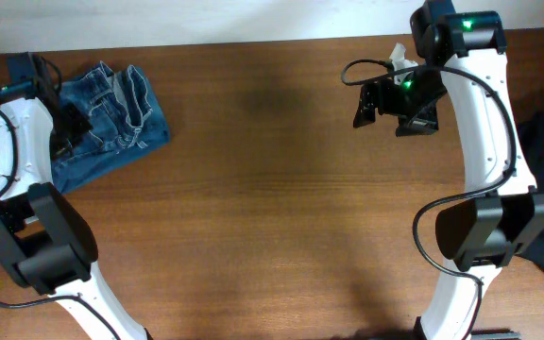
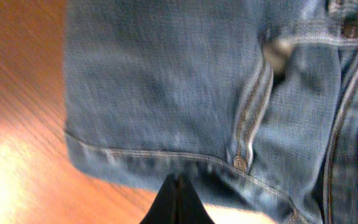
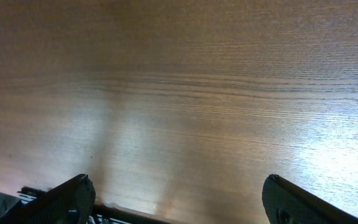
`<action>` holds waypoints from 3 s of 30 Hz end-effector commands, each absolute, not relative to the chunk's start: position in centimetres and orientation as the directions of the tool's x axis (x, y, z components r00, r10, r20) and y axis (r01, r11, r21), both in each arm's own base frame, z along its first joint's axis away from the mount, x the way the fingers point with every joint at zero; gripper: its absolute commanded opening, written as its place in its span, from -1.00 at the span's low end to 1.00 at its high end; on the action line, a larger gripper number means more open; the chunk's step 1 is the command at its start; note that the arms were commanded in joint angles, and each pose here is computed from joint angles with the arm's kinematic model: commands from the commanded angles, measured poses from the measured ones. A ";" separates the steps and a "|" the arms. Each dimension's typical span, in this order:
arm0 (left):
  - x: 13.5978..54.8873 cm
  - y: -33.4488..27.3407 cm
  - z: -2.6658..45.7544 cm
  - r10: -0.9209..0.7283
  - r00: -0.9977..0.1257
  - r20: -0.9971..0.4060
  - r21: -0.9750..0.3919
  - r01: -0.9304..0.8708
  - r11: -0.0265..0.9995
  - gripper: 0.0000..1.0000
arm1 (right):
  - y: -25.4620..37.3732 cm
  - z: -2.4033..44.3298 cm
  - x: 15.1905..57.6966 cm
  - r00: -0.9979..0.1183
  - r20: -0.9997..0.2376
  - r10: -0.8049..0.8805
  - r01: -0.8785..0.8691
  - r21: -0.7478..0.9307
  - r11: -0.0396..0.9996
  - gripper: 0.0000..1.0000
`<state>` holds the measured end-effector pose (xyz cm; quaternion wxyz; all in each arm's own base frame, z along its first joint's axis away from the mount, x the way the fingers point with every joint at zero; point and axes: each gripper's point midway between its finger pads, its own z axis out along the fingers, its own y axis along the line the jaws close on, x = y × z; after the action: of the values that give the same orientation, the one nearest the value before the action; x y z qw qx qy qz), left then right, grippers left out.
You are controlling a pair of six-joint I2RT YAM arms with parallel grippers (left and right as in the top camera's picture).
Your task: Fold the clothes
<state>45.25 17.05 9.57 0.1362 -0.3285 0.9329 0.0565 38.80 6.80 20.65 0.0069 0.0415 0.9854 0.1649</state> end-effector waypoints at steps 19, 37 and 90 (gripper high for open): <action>45.2 25.2 -5.2 -0.710 -0.658 -0.252 0.084 -0.746 0.661 -0.98 | 6.8 21.3 38.6 -0.997 -0.018 0.069 0.060 0.325 0.944 0.83; 46.1 31.8 -5.1 -0.686 -0.588 -0.428 0.107 -0.787 0.608 -0.94 | 6.9 21.3 38.6 -0.996 -0.010 0.091 0.083 0.328 0.941 0.83; 51.4 16.6 -4.5 -0.821 -0.566 -0.076 -0.435 -0.722 0.538 -1.00 | 7.3 21.4 38.6 -0.998 -0.015 0.068 0.058 0.350 0.935 0.83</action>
<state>52.44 21.64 0.69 0.2177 -0.4481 0.8596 -0.1137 38.80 6.99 20.71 0.0069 0.0396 0.9845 0.1708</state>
